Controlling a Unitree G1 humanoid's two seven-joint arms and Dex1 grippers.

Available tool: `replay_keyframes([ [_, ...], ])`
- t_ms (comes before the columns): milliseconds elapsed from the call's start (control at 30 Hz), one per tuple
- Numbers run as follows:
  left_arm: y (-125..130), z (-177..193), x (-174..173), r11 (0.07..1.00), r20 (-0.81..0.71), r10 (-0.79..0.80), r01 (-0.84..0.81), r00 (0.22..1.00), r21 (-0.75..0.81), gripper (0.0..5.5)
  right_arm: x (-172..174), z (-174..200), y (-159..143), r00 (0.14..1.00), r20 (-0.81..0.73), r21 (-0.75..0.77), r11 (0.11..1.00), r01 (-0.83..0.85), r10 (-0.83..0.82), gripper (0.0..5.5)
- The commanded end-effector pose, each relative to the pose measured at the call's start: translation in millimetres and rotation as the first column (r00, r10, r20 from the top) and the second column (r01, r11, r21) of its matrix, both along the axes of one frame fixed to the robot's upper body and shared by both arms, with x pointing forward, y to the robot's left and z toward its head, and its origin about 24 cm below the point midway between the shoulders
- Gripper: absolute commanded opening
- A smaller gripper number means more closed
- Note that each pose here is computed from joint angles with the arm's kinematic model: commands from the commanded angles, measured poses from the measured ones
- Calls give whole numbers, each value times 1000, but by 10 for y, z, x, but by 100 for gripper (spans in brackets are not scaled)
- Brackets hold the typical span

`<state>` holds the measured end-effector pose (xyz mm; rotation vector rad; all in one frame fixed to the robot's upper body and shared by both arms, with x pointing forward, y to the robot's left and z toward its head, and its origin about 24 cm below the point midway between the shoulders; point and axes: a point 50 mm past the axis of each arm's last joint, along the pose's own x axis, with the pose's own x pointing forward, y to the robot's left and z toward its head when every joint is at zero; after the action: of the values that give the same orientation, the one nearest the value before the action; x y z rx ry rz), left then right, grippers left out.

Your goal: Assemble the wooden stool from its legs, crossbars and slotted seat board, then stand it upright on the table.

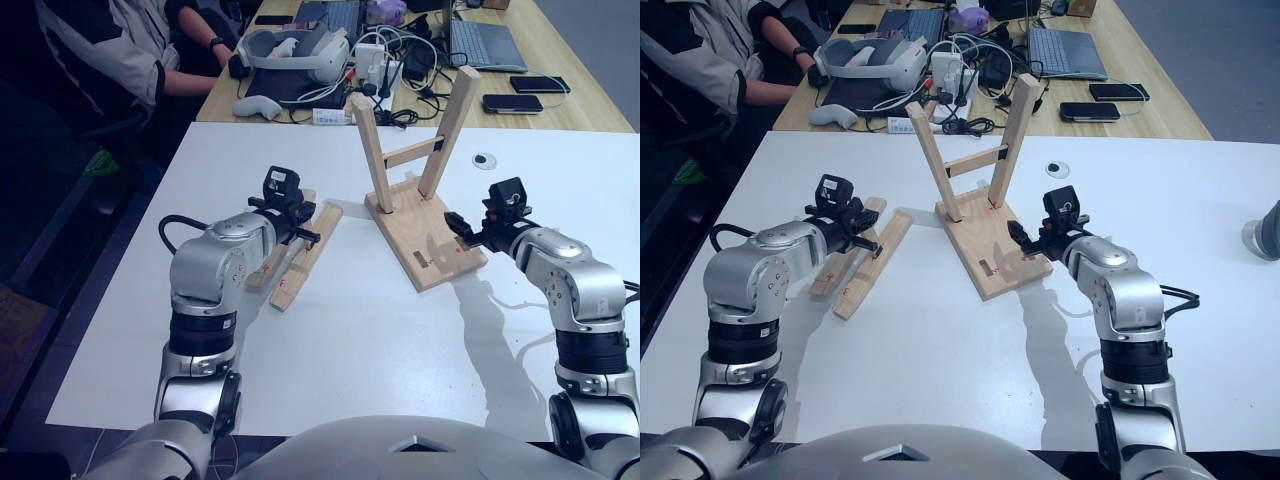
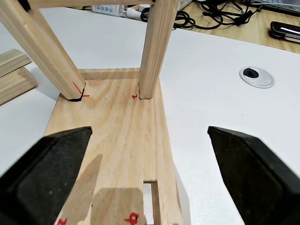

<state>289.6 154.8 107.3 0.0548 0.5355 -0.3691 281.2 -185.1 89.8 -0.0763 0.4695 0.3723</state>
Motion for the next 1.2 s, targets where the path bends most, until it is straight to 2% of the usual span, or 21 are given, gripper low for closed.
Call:
replay_keyframes([
  [33,-39,-1,31,1000,-9,1,-1,1000,-3,40,9,-27,-31,998,-57,11,1000,22,-21,452],
  [300,-206,122,134,997,1,-19,19,1000,-72,40,-86,-194,-35,967,-242,66,993,100,-82,452],
  [733,-215,93,148,999,2,-38,38,999,-20,40,-152,-209,-7,954,-292,107,988,107,-72,452],
  [1067,-168,78,228,1000,15,-11,11,1000,-8,40,2,-125,-502,927,-242,43,951,305,-286,452],
  [1200,-153,27,167,1000,15,-5,5,1000,1,40,-28,-239,-628,890,-303,57,926,374,-341,452],
])
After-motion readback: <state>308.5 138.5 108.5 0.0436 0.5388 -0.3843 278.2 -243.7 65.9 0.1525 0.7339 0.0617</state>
